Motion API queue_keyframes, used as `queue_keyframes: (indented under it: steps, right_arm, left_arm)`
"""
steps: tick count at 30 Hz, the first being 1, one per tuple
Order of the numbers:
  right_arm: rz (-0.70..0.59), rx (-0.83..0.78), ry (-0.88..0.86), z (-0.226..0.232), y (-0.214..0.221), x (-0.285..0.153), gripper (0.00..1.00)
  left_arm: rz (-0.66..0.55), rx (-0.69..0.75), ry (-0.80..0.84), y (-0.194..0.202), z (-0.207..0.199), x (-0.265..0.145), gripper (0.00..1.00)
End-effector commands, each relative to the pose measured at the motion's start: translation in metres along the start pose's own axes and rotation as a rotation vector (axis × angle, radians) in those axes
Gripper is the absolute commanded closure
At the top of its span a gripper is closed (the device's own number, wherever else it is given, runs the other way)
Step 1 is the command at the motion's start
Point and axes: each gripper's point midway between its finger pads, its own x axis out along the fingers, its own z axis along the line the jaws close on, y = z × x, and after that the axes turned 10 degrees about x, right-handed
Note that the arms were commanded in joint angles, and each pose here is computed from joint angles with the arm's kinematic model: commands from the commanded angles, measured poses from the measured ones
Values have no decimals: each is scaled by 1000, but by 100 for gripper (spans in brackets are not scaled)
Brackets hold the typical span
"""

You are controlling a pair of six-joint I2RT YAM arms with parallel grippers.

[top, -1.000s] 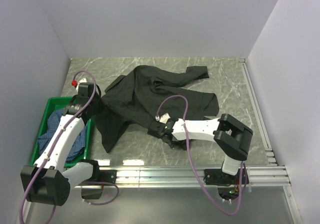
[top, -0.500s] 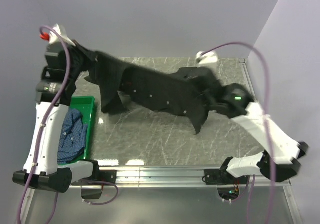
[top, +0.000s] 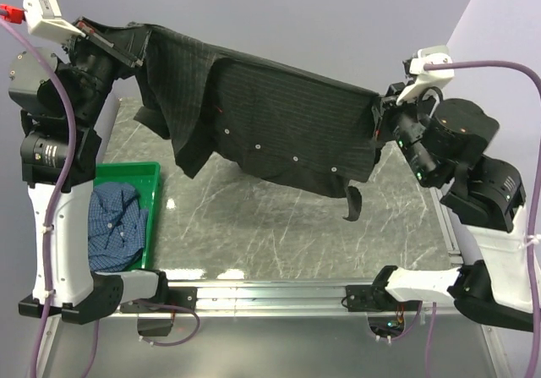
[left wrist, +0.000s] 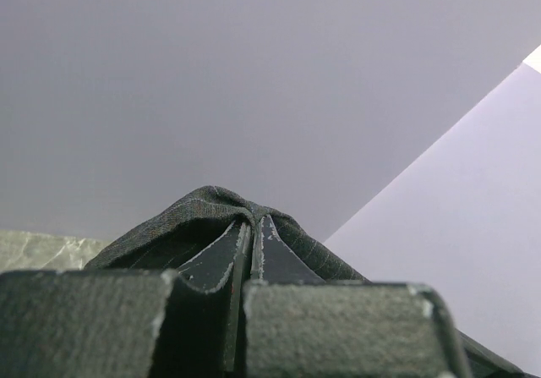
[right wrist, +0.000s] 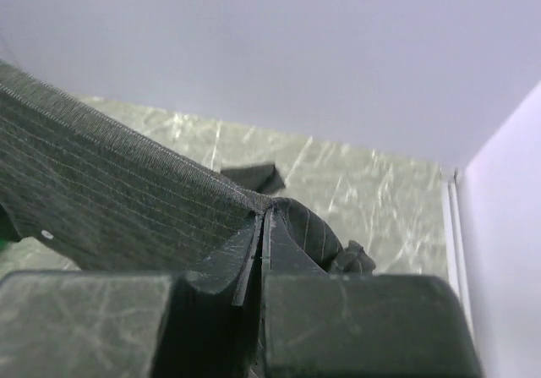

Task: Fold and stack the long sleeve shirts
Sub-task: Flatten the shirt out

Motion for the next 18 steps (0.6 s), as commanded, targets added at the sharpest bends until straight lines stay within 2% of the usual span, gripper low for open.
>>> queue_keyframes:
  steps: [1, 7, 12, 13, 15, 17, 18]
  right_arm:
    - [-110, -59, 64, -26, -27, -12, 100]
    - [-70, -158, 113, -21, -12, 35, 100]
    - [-9, -208, 262, -53, 0, 99, 100]
    - [-17, -204, 297, -60, -4, 105, 100]
    - [-32, -189, 366, -76, -13, 120, 100]
    - [-91, -147, 420, -87, -34, 119, 100]
    - [-107, -138, 433, -88, -39, 121, 100]
  left_arm:
    - [-175, 46, -43, -44, 5, -1, 100]
    - [-107, 57, -119, -16, 33, 42, 100]
    - [-47, 54, -134, 12, 53, 89, 100]
    - [-10, 50, -144, 30, 64, 108, 100]
    - [-21, 31, -121, 26, 61, 121, 100]
    - [16, 3, -107, 43, 69, 143, 100]
    - [-5, -2, -78, 35, 63, 146, 100]
